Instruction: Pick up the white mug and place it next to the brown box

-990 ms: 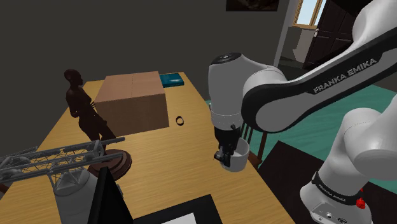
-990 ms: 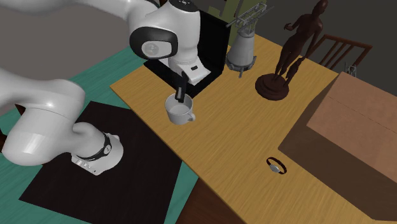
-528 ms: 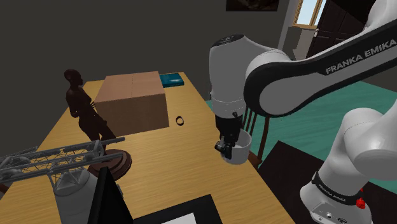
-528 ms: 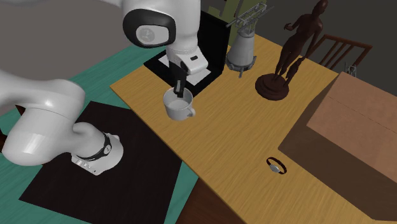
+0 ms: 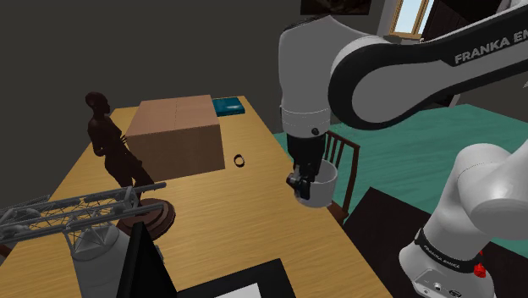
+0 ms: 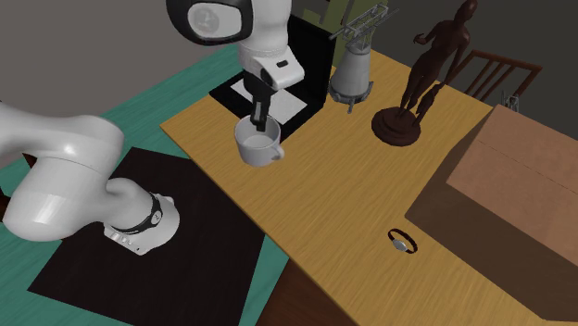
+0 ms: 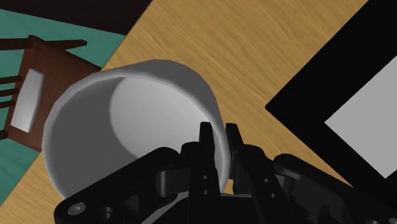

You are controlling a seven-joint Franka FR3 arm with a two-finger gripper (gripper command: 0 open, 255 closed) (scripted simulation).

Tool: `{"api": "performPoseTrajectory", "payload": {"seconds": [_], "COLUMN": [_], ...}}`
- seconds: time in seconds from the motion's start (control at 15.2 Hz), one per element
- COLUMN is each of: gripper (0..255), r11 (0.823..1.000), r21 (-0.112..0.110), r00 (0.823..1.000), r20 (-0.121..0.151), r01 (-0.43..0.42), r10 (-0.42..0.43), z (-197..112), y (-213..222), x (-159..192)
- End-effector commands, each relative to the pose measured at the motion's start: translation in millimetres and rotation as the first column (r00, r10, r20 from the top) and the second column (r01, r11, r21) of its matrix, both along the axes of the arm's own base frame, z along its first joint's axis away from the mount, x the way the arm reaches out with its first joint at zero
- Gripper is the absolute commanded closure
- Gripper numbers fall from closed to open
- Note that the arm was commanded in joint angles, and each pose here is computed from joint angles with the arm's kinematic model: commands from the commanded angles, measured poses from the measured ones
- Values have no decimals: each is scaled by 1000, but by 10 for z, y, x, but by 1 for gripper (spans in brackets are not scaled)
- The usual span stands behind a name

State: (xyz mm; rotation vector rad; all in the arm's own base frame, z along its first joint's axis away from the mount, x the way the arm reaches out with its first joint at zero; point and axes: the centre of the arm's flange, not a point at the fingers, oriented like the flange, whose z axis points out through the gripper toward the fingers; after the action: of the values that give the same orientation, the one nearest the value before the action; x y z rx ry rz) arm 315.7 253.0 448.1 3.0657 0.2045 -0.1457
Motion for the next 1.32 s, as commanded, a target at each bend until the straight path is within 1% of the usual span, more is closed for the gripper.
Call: {"api": "performPoseTrajectory", "payload": {"seconds": [0.0, 1.25], "gripper": [255, 255], "r11": [1000, 1000], "r21": [0, 0], "r00": [1000, 1000], "r20": [0, 0], "r01": [0, 0], "r10": [0, 0], "z": [115, 1118], "y": [0, 0], "x": [2, 2]}}
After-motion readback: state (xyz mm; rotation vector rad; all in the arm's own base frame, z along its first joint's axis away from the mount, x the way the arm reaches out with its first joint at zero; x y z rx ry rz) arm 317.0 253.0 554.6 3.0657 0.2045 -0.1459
